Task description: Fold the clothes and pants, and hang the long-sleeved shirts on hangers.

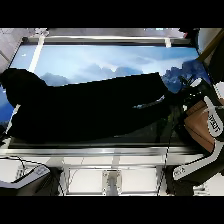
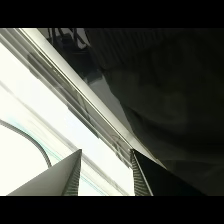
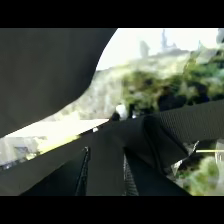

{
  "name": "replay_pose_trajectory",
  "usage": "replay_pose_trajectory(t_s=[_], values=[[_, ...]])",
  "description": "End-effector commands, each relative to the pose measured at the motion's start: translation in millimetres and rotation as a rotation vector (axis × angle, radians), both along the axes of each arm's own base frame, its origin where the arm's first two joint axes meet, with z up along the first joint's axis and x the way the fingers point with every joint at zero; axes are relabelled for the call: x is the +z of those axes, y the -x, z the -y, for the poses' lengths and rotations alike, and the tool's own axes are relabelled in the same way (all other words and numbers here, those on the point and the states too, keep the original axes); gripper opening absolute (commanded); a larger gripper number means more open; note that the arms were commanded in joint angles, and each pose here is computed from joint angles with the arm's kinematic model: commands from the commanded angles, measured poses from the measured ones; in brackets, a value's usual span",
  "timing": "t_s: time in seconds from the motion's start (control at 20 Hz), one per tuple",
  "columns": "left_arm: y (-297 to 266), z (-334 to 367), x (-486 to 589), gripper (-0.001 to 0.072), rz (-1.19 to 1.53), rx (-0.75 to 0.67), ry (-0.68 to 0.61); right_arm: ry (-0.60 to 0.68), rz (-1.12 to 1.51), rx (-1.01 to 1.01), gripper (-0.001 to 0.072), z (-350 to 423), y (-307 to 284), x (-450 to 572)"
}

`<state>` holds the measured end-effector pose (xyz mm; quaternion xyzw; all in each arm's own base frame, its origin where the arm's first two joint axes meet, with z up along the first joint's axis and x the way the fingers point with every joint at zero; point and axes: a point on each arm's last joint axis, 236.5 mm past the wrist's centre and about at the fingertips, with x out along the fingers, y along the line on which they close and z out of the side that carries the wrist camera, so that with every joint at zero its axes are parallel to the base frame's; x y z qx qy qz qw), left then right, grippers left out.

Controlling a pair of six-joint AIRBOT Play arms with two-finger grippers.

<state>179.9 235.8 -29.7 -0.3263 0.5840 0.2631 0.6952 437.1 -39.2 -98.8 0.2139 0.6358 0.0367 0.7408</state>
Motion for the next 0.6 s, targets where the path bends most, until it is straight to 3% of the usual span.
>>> replay_pose_trajectory(t_s=[0.0,0.05,0.1,0.3,0.55], values=[[0,0,0,0.0359,0.001,0.002,-0.002,0.037,0.033,0.009,0.0349,8,-10,9],[0,0,0,0.0359,0.001,0.002,-0.002,0.055,0.049,0.014,0.0448,13,-16,15],[0,0,0,0.0359,0.001,0.002,-0.001,0.076,0.062,0.021,0.0465,17,-20,20],[0,0,0,0.0359,0.001,0.002,-0.001,0.102,0.052,0.041,0.0464,23,-19,13],[0,0,0,0.0359,0.001,0.002,-0.001,0.046,0.000,0.111,0.0462,9,-7,-2]])
